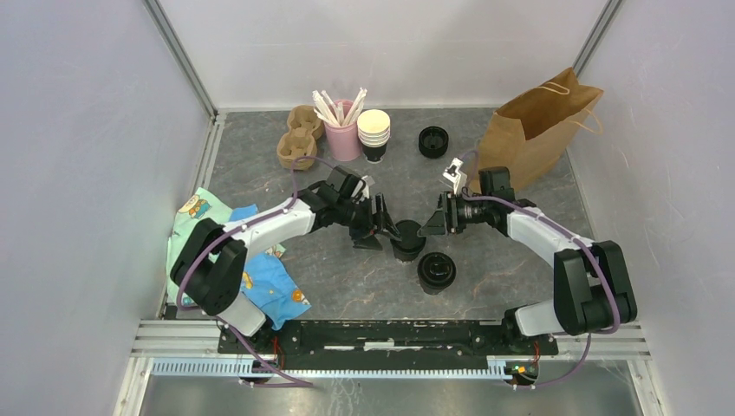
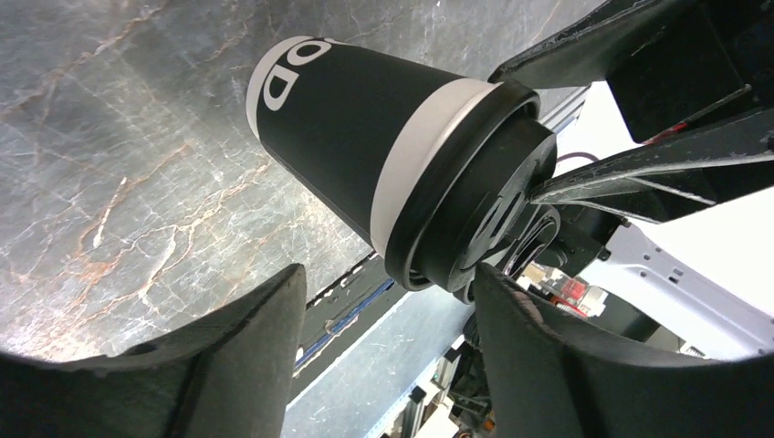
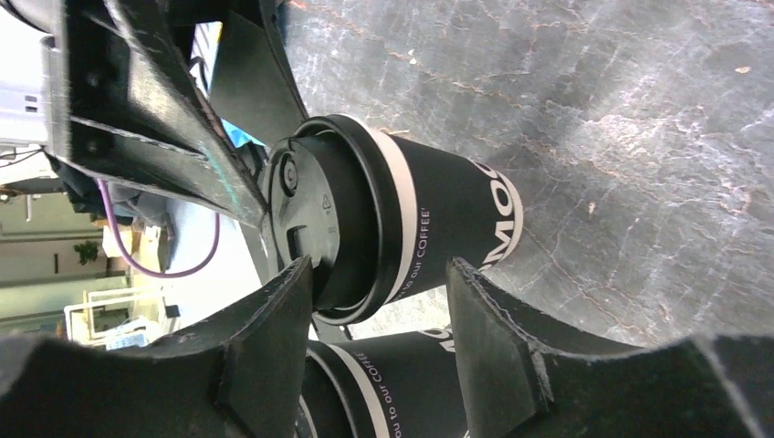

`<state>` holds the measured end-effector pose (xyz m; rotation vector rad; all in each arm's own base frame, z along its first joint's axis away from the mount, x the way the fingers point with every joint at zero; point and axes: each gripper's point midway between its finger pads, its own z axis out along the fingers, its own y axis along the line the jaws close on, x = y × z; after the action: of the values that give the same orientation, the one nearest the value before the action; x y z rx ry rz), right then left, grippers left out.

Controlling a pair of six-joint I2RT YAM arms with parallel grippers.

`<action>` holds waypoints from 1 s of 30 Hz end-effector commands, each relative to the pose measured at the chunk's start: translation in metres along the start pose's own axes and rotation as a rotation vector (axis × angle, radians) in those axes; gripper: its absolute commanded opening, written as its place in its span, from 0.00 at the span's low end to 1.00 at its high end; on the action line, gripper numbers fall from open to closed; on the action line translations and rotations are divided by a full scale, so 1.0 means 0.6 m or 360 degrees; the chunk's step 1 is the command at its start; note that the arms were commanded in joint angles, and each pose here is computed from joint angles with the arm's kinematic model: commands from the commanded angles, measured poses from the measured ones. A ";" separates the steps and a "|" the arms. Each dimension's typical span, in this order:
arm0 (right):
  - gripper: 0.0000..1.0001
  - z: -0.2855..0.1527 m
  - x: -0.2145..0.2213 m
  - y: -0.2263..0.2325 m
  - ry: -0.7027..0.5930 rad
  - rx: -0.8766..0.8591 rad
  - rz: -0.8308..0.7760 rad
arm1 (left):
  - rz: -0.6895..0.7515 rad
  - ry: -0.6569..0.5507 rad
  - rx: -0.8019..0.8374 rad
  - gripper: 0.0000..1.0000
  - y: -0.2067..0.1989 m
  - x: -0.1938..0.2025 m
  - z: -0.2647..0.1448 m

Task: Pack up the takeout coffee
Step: Close the cup lid on the coffee cup.

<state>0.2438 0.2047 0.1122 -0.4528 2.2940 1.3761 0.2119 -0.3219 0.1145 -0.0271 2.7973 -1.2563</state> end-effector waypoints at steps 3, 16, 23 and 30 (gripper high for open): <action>0.71 -0.006 -0.010 -0.024 0.0081 0.0197 -0.0024 | 0.0057 -0.0132 0.0082 0.82 -0.031 -0.036 -0.045; 0.81 -0.009 0.006 0.017 0.0043 0.0085 0.0060 | 0.0268 -0.0051 0.0167 0.77 -0.073 -0.089 -0.015; 0.70 0.007 0.009 -0.004 0.0042 0.0102 0.0082 | 0.0237 0.0039 0.0038 0.64 -0.017 -0.052 0.005; 0.51 0.013 -0.030 -0.056 0.0046 0.0334 0.0035 | 0.0082 0.0049 -0.0086 0.44 0.052 -0.002 0.007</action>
<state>0.2383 0.2109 0.1115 -0.3712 2.4116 1.3923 0.2368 -0.3271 0.1187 0.1209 2.7370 -1.3021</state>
